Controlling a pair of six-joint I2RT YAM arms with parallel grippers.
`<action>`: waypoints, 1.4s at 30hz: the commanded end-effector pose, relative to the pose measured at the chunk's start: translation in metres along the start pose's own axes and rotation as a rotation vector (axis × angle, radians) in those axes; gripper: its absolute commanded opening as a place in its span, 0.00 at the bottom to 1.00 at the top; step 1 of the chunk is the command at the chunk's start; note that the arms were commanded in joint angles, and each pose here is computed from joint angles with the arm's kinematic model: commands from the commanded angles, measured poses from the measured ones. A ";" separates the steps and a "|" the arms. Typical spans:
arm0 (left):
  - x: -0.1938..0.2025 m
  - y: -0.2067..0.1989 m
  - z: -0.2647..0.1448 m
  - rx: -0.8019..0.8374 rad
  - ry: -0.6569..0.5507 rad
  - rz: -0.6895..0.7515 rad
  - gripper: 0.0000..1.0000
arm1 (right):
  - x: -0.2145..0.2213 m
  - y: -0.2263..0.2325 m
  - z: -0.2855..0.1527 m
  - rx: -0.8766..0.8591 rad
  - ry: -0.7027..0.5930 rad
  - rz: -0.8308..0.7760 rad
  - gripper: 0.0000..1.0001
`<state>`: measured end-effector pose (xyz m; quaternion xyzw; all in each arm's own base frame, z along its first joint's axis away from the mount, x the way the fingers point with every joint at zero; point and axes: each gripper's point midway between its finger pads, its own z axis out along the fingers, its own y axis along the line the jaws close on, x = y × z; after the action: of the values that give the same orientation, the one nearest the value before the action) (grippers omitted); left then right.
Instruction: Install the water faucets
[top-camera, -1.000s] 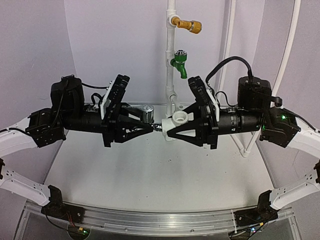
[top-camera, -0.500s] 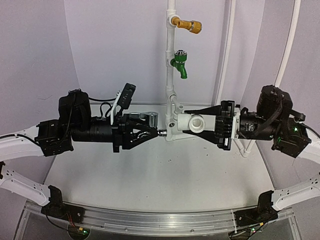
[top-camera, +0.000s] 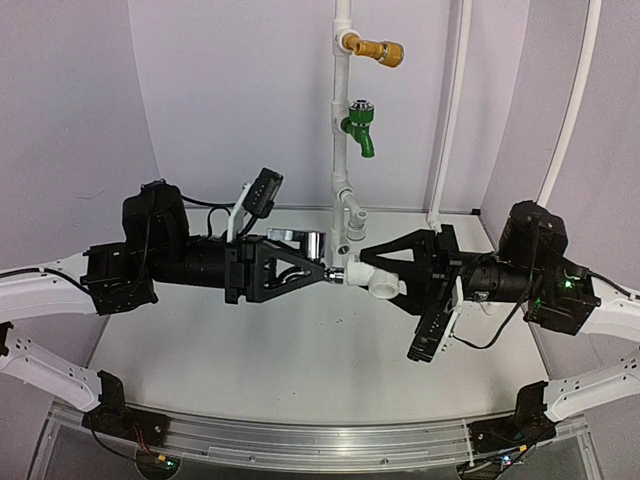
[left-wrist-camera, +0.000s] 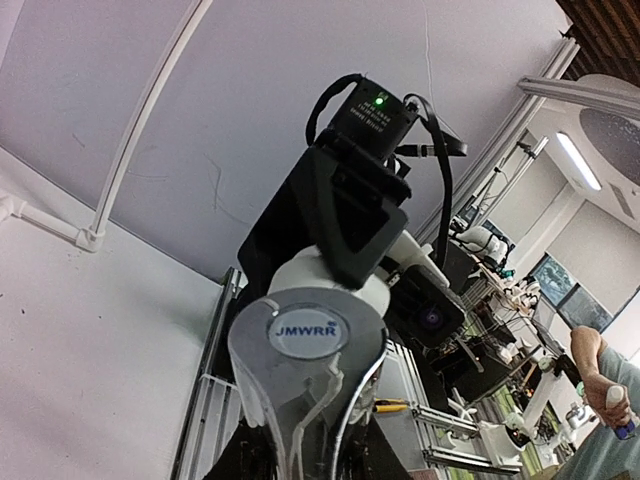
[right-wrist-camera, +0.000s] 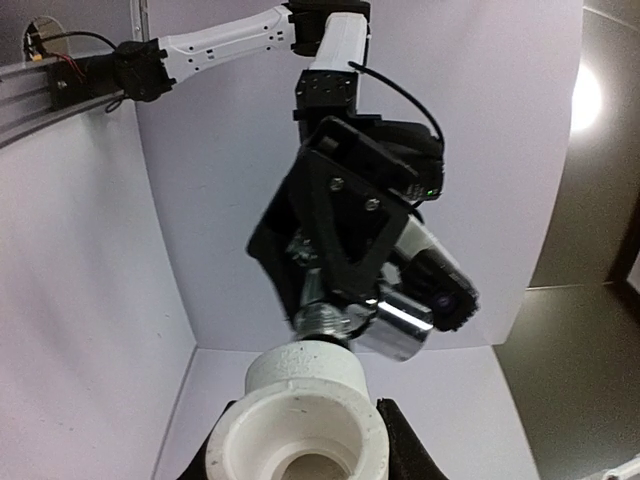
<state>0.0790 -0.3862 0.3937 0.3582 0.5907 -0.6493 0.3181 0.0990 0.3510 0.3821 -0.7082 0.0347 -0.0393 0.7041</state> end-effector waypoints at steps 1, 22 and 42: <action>-0.023 -0.023 0.003 0.097 -0.060 -0.017 0.00 | -0.006 -0.039 -0.004 0.172 -0.007 -0.203 0.00; -0.024 -0.034 0.002 0.169 -0.066 -0.059 0.00 | -0.005 -0.012 0.000 0.109 0.001 -0.470 0.00; -0.027 -0.021 0.000 0.119 -0.129 -0.099 0.00 | -0.012 -0.021 0.007 0.190 -0.034 -0.545 0.00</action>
<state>0.0706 -0.3896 0.4143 0.3252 0.5615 -0.7113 0.2703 0.0913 0.3543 0.4009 -0.6441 -0.1250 -0.1797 0.7329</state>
